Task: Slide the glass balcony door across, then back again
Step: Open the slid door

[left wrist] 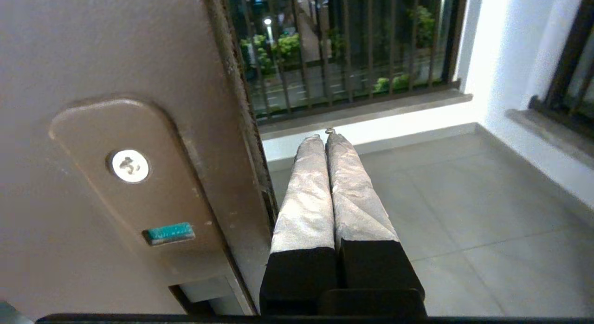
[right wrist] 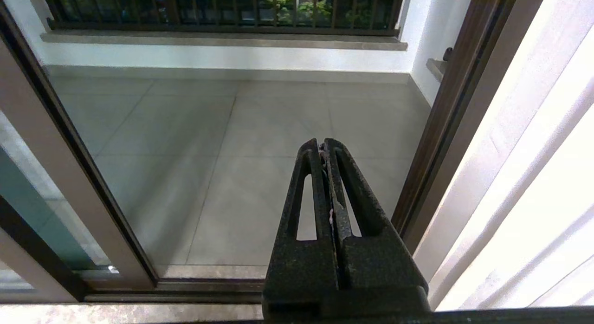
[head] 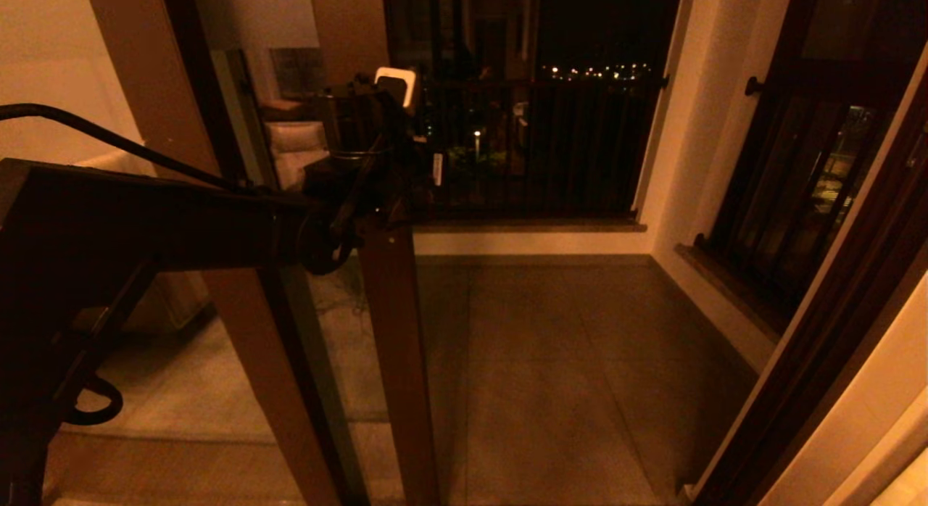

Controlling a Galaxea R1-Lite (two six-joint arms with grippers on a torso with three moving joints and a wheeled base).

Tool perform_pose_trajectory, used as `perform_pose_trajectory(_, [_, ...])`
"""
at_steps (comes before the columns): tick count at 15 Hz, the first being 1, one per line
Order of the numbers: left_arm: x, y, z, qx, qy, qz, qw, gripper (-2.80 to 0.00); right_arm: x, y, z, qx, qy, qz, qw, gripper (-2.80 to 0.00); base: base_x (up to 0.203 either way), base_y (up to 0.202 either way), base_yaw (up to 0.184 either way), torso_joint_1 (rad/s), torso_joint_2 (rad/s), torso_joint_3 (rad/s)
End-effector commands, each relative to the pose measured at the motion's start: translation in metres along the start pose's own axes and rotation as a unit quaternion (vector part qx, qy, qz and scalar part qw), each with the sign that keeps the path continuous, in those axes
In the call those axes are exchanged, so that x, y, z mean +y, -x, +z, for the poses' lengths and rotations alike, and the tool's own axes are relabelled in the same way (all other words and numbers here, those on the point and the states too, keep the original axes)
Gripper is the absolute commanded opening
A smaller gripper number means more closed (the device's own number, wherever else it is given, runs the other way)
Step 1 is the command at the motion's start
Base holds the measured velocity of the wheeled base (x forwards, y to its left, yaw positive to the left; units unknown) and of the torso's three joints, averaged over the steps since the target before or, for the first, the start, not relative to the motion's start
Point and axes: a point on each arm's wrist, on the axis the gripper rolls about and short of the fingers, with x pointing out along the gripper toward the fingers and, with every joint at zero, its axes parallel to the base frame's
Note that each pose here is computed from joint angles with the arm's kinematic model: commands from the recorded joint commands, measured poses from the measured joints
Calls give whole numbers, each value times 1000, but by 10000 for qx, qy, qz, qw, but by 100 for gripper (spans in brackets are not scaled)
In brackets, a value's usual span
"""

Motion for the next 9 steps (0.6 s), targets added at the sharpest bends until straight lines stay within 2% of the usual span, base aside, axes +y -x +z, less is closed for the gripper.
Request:
perform_pose_trajectory(1, [8,1,5,-69,4,110,9999,-280,0,0,0,7,3,4,10000,-280,0,0,0,0,0,0])
perform_pose_trajectory(6, [16,4,1,42,-81,179,9998,-280,0,0,0,7,3,4,10000,-280,0,0,0,0,0,0])
perform_pose_trajectory(9, [26,6,7,-1,-98,274,9996,-280,0,0,0,7,3,4,10000,-280,0,0,0,0,0,0])
